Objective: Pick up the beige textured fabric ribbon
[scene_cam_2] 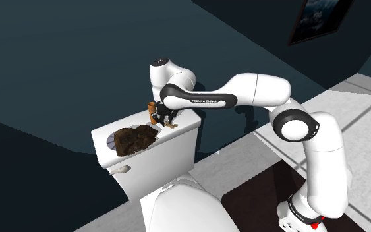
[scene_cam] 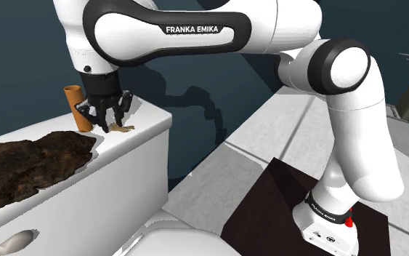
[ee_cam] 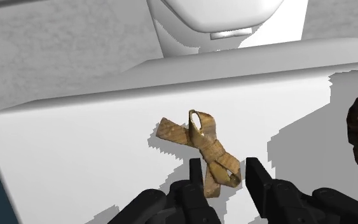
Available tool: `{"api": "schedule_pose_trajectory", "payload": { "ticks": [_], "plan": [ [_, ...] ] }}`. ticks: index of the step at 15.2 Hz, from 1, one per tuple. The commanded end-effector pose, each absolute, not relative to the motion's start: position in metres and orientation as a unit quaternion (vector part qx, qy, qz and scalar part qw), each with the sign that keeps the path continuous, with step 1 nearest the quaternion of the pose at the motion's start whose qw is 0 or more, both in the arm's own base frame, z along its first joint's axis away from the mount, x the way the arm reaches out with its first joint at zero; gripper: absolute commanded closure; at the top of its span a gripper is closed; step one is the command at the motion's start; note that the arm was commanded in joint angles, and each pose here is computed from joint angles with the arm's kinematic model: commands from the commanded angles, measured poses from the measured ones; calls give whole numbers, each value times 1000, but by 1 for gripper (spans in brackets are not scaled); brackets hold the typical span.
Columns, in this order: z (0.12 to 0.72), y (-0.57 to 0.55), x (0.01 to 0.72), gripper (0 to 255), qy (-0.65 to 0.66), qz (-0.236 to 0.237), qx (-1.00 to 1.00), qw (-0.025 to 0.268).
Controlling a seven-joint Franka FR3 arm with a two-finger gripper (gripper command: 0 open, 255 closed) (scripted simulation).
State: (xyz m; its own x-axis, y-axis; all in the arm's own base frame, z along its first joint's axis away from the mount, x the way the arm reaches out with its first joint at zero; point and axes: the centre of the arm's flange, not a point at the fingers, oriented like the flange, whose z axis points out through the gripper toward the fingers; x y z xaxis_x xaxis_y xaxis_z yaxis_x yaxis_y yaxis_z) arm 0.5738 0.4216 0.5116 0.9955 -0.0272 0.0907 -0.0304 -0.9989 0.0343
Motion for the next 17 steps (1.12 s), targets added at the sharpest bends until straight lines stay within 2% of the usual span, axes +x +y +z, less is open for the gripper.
{"api": "schedule_pose_trajectory", "payload": {
  "ticks": [1, 8, 17],
  "plan": [
    [506, 419, 575, 255, -16, 41, 999, 23],
    [506, 419, 576, 255, -16, 41, 999, 23],
    [554, 419, 576, 255, -16, 41, 999, 23]
  ]
}}
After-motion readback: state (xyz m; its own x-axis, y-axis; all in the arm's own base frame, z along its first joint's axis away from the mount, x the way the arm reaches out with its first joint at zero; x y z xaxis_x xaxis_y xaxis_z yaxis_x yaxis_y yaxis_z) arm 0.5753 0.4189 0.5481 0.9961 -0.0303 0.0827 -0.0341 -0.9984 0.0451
